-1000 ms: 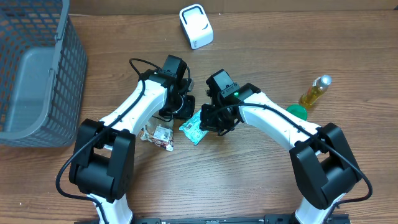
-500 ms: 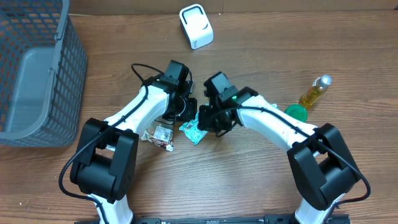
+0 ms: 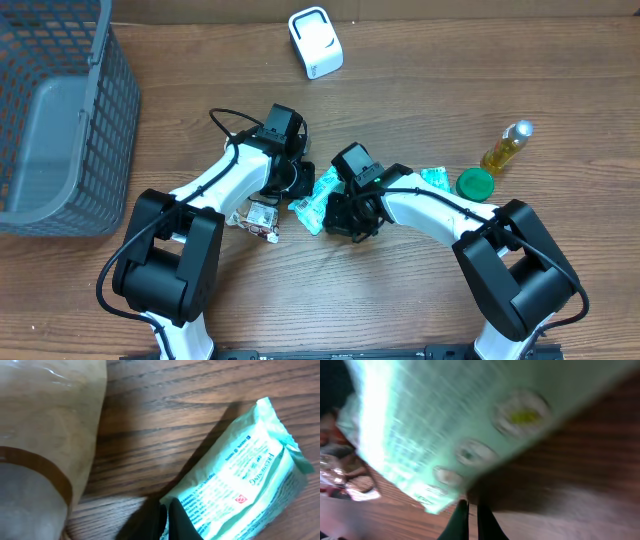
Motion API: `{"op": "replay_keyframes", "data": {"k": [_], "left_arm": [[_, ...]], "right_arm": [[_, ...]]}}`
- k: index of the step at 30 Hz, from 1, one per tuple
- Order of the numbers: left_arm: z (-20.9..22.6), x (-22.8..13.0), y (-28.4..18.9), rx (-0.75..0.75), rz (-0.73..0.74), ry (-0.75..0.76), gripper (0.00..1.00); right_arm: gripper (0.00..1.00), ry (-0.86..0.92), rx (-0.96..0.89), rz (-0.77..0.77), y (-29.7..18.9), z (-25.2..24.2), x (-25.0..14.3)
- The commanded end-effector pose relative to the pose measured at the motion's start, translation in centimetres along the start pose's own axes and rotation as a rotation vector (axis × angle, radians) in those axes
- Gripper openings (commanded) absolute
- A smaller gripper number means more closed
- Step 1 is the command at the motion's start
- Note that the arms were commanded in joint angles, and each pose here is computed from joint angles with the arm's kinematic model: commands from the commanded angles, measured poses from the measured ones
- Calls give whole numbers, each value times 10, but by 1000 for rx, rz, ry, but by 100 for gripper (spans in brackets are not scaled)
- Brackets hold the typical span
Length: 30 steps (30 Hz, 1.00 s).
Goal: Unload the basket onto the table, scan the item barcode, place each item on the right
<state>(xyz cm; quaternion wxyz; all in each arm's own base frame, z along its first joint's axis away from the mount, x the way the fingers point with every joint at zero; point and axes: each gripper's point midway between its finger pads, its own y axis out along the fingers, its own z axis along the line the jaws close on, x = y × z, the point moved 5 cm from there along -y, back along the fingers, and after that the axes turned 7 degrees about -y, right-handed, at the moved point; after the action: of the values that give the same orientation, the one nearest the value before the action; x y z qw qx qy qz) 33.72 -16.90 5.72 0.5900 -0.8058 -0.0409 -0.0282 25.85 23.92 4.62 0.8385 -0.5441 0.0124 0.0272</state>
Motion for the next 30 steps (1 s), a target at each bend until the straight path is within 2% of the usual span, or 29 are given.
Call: {"op": "replay_keyframes", "data": {"k": [1, 6, 8, 9, 10, 15, 16, 24, 30], "left_arm": [[-1, 10, -15, 13, -46, -8, 4], [-15, 29, -40, -12, -85, -5, 5], [-18, 33, -45, -15, -94, -2, 5], [-19, 34, -46, -17, -96, 1, 6], [-19, 34, -46, -18, -98, 2, 6], [-16, 33, -36, -8, -87, 1, 9], [-15, 33, -33, -3, -80, -1, 9], [-10, 20, 6, 21, 32, -8, 6], [-8, 5, 37, 54, 116, 17, 5]], "right_arm": [[4, -5, -1, -43, -21, 5, 13], [9, 12, 9, -74, -48, 4, 25], [22, 31, 6, -78, -50, -2, 28], [36, 39, 4, -78, -51, -4, 29], [45, 46, 4, -79, -51, -7, 30], [52, 72, 4, -81, -50, -10, 30], [58, 90, 5, -81, -49, -10, 30], [57, 187, 41, -117, -30, -19, 28], [51, 217, 73, -143, -21, -23, 28]]}}
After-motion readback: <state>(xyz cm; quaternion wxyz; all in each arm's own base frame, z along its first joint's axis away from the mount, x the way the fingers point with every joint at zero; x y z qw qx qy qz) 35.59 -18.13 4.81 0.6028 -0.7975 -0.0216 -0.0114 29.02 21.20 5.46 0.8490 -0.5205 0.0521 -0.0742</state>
